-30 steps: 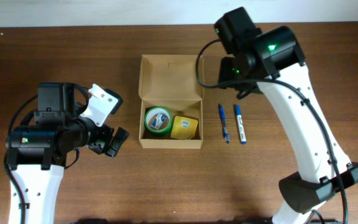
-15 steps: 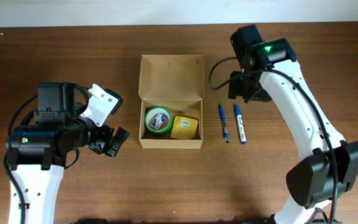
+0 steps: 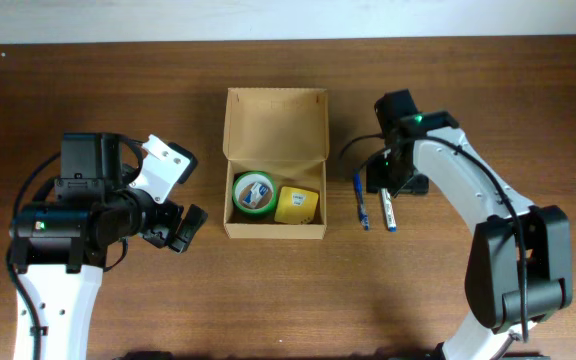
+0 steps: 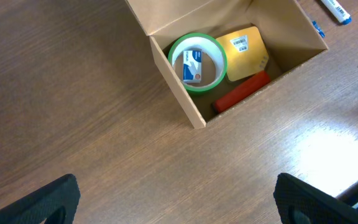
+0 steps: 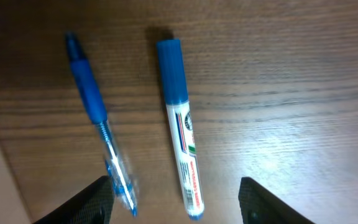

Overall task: Pack container
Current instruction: 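Move the right gripper to the blue marker and grasp it, then lift the blue marker and carry it into the box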

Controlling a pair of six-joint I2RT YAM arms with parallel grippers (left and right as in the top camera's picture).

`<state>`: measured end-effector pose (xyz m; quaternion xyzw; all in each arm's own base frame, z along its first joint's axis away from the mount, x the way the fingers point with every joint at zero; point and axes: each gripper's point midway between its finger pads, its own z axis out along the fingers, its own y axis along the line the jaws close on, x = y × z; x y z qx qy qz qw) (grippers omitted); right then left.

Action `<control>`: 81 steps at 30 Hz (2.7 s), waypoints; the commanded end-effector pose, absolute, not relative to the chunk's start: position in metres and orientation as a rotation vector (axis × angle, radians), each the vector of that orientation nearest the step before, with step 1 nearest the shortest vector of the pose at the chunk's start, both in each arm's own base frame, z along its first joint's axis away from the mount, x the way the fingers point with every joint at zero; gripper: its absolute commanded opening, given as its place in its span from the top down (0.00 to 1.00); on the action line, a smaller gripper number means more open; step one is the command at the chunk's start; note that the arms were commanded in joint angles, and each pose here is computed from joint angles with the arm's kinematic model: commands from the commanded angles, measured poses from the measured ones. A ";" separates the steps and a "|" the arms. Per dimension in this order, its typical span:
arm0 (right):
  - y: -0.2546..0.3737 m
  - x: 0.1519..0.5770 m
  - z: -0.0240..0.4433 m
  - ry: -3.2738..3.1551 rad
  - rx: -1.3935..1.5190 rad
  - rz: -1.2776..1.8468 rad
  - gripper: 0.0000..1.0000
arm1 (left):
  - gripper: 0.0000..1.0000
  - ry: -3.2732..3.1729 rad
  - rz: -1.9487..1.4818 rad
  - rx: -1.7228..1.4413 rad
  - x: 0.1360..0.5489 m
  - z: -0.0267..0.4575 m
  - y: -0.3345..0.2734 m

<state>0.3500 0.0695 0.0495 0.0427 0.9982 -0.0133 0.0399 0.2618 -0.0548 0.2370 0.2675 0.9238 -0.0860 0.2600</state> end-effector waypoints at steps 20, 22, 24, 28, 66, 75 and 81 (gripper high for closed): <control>0.071 0.354 0.007 2.976 0.110 0.011 0.39 | 0.00 2.511 -0.232 0.701 0.263 0.236 -0.053; 0.071 0.355 0.005 2.970 0.110 0.013 0.40 | 0.00 2.511 -0.232 0.701 0.263 0.236 -0.053; 0.071 0.353 0.002 2.969 0.110 0.012 0.42 | 0.00 2.511 -0.232 0.701 0.263 0.236 -0.053; 0.070 0.351 -0.002 2.969 0.110 0.012 0.44 | 0.00 2.511 -0.232 0.701 0.263 0.236 -0.053; 0.085 0.373 0.066 3.008 0.115 0.076 0.96 | 0.00 2.511 -0.232 0.701 0.263 0.236 -0.053; 0.126 0.401 0.182 2.861 -0.084 0.181 0.96 | 0.00 2.511 -0.232 0.701 0.263 0.236 -0.053; 0.194 0.396 0.227 2.692 -0.485 0.270 0.96 | 0.00 2.511 -0.232 0.701 0.263 0.236 -0.053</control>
